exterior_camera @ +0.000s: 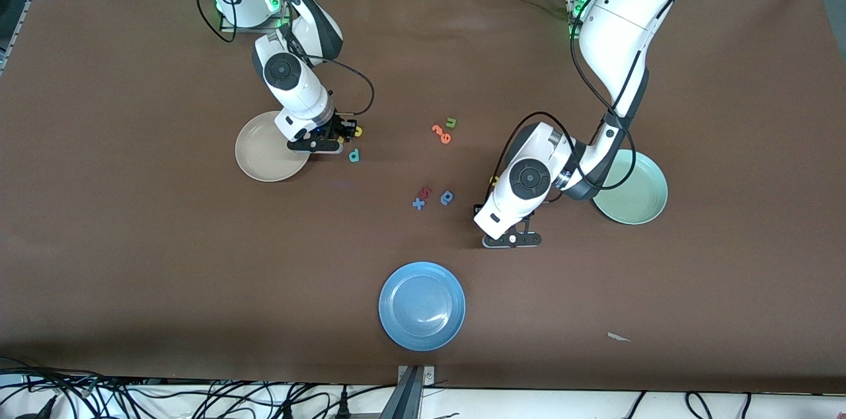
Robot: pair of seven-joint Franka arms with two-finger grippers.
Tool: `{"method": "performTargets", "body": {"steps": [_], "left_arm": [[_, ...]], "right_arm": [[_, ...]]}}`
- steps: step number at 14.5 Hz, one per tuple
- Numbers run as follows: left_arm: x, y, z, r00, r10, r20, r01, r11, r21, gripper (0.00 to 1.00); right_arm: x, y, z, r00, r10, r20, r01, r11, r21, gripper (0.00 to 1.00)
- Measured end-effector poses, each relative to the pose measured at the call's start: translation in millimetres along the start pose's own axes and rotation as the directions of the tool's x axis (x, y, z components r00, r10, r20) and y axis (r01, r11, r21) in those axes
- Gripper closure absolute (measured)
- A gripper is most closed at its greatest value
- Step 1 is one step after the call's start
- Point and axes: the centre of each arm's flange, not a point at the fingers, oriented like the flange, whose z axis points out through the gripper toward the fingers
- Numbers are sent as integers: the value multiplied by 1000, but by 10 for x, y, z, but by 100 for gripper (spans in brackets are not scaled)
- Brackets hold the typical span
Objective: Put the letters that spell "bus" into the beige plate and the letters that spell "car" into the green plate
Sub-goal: 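Grasp the teal u with the left gripper while the right gripper grasps yellow s, then carry the u to the green plate while the right gripper drops s on beige plate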
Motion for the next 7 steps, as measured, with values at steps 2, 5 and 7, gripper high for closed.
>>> {"method": "performTargets", "body": {"steps": [2,5,7], "left_arm": [[0,-2,-6,1000,0,1,0,1000,1,53],[-1,-5,-12,1000,0,3,0,1000,3,61],[-1,-6,-13,1000,0,3,0,1000,4,63]], "right_arm": [[0,0,-1,1000,0,0,0,1000,0,77],[0,-2,-5,1000,-1,-1,1,1000,0,91],[10,-11,-43,1000,-16,-8,16,1000,4,91]]}}
